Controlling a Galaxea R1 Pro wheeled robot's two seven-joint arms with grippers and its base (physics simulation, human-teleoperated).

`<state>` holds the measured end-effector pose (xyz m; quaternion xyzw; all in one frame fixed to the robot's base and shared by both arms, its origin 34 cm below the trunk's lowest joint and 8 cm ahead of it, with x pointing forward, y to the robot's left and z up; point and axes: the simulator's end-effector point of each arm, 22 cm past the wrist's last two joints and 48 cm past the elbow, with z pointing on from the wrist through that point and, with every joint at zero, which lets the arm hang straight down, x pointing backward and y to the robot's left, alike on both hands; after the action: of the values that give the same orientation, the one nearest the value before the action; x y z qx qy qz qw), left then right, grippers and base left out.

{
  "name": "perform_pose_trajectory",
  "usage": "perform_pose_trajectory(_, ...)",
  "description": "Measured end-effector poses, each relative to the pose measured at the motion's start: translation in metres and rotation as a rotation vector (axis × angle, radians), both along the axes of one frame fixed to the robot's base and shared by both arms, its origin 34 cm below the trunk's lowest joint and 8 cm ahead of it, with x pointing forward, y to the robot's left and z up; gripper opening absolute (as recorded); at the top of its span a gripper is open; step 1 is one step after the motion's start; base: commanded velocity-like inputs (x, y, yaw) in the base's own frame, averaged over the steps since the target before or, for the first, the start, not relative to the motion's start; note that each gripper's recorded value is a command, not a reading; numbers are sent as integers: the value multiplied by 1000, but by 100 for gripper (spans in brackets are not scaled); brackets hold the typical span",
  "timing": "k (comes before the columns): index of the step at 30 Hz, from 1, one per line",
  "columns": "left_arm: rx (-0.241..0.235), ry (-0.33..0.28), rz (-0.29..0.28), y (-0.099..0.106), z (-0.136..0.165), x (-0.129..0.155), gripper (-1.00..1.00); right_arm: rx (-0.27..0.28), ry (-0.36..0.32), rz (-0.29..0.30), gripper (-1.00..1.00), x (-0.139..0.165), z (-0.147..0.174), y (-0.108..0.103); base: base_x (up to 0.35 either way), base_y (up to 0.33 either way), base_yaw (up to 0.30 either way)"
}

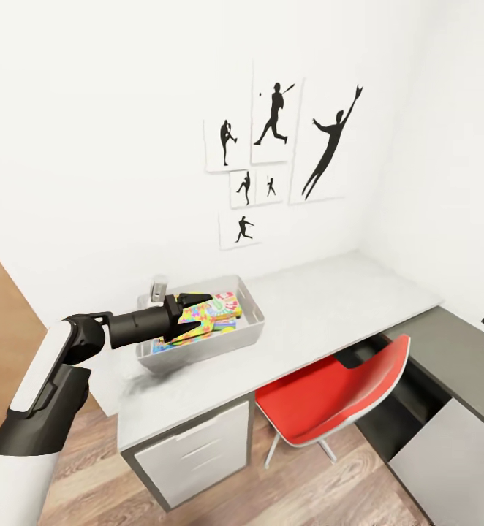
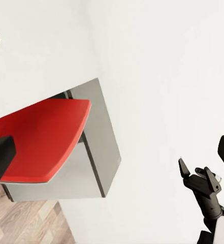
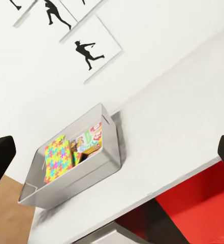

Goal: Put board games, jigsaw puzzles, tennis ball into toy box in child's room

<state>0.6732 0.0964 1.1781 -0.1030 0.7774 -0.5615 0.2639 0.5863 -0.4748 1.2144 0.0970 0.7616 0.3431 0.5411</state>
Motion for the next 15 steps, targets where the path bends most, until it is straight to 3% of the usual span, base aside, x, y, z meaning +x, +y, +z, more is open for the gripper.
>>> perform_pose_trajectory(15, -1, -9, -1, -1, 5, -2, 100, -1, -7, -1, 100, -2, 3, 0, 0, 0, -272)
